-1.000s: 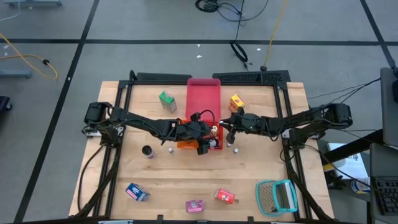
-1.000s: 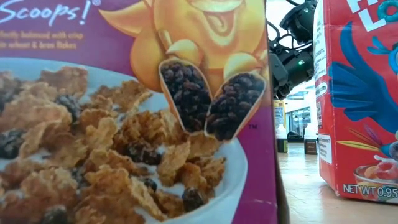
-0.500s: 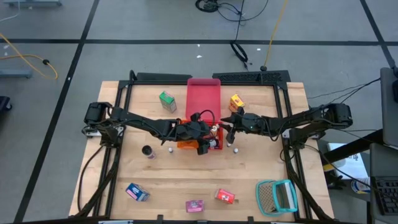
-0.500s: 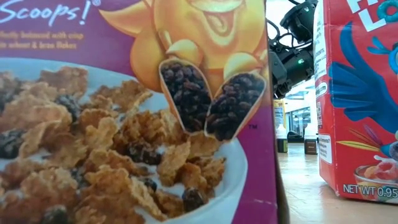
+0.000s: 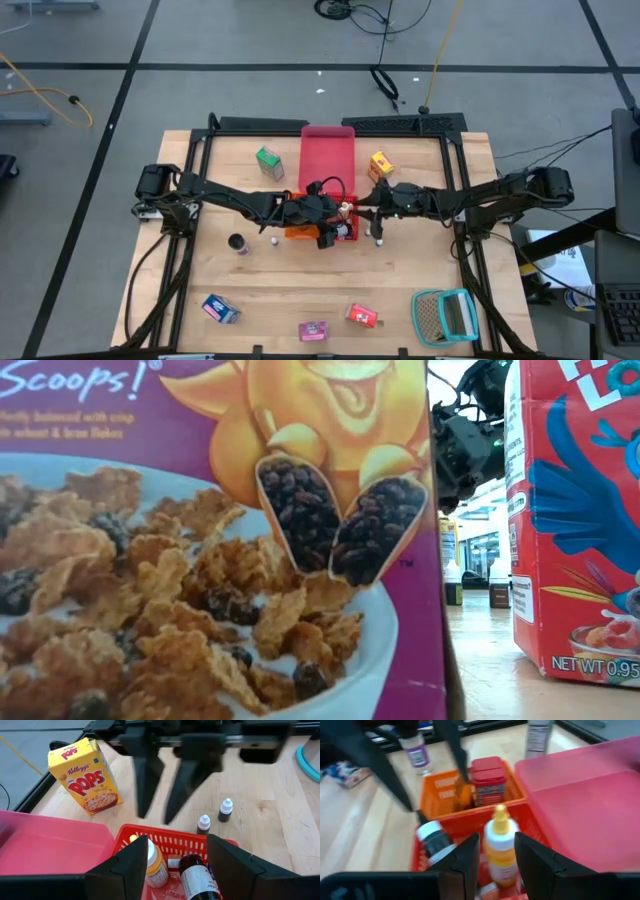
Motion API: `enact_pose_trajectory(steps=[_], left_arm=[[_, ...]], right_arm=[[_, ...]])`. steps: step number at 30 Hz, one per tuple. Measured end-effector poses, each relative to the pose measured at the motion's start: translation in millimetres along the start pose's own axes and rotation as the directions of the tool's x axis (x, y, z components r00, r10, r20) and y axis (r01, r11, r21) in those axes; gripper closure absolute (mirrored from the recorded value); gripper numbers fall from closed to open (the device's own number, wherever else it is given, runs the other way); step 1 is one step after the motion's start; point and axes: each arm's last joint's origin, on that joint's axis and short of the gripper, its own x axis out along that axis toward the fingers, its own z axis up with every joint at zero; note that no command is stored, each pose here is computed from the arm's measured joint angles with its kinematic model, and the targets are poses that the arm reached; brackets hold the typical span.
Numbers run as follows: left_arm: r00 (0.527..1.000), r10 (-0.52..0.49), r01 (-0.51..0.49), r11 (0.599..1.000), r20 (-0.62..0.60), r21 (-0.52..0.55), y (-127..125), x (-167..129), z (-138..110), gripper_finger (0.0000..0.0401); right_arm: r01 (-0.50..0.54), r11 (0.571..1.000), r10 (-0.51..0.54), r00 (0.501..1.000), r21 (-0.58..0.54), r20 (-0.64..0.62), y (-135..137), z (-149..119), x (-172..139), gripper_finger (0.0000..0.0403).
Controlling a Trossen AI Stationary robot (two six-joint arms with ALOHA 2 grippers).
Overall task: Pick & Place Kitchen Items
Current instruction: Put the small brown food coloring bottle into the red basket
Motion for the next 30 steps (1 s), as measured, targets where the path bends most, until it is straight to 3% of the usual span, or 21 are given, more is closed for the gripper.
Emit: enact_pose_trajectory(steps=[13,25,30], left_arm=[[1.0,0.0,0.0,1.0,-0.005,0.008,0,0,-1,0.0201],[1.0,0.0,0.0,1.0,-0.005,0.009,0,0,0,0.0201],[1.0,0.0,0.0,1.0,-0.005,0.009,0,0,0,0.0201]], right_arm=[[-0.119,0.993,0.112,0.976,-0.027,-0.186,35,-13,-27,0.0297],[-0.104,0.994,0.103,0.932,0.015,-0.347,53,-34,-38,0.0303],[-0.102,0.994,0.105,0.927,0.027,-0.36,59,-37,-41,0.0303]])
